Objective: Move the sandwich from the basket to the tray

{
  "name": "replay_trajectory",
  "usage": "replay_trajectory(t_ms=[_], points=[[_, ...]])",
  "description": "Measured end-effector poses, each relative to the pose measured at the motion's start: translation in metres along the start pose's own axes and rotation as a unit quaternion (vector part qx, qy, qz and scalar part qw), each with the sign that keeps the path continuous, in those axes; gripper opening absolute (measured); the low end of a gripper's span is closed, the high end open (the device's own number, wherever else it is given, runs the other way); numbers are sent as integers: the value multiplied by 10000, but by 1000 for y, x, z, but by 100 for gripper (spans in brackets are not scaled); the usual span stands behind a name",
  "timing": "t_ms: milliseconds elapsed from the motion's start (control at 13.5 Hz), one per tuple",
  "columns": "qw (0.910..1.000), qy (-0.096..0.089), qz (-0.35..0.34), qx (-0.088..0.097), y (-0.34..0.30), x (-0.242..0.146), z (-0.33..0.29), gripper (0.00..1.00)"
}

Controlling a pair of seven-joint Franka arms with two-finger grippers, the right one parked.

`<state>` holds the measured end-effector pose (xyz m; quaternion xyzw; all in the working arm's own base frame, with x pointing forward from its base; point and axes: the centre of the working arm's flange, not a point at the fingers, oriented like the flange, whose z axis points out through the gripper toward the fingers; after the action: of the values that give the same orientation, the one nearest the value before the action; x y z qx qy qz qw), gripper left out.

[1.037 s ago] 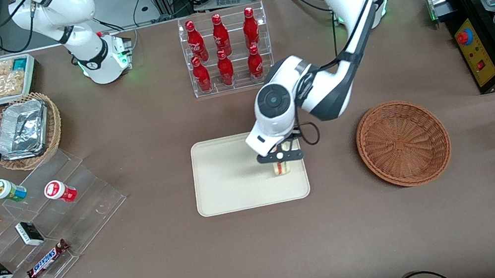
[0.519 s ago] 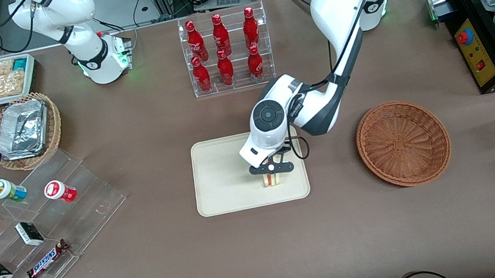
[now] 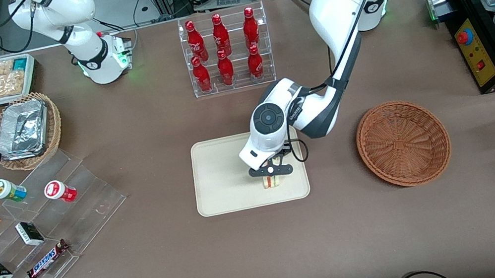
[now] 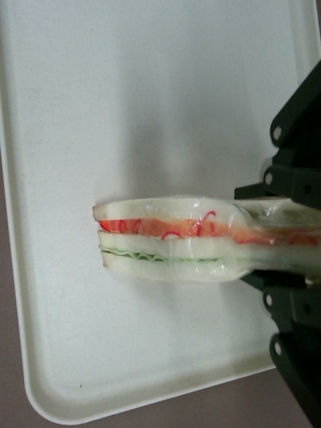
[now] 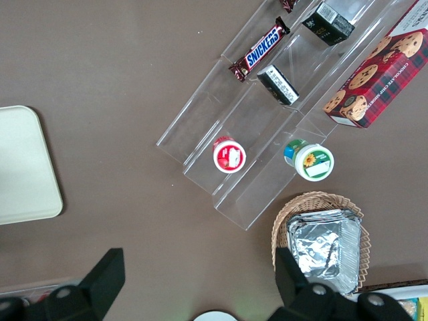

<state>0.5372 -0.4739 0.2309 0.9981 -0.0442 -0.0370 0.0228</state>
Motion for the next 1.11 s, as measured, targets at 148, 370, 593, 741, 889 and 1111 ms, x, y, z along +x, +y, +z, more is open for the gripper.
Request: replay_trajectory(t_ms=[148, 370, 593, 741, 889, 1111], points=[[10000, 6, -2, -5, 0, 0, -1, 74], [9999, 93, -9, -59, 3, 5, -15, 100], [10000, 17, -1, 52, 3, 3, -49, 100], [9999, 66, -23, 86, 0, 1, -87, 100], [9997, 134, -140, 134, -17, 4, -129, 100], [9982, 151, -571, 123, -72, 25, -172, 100]])
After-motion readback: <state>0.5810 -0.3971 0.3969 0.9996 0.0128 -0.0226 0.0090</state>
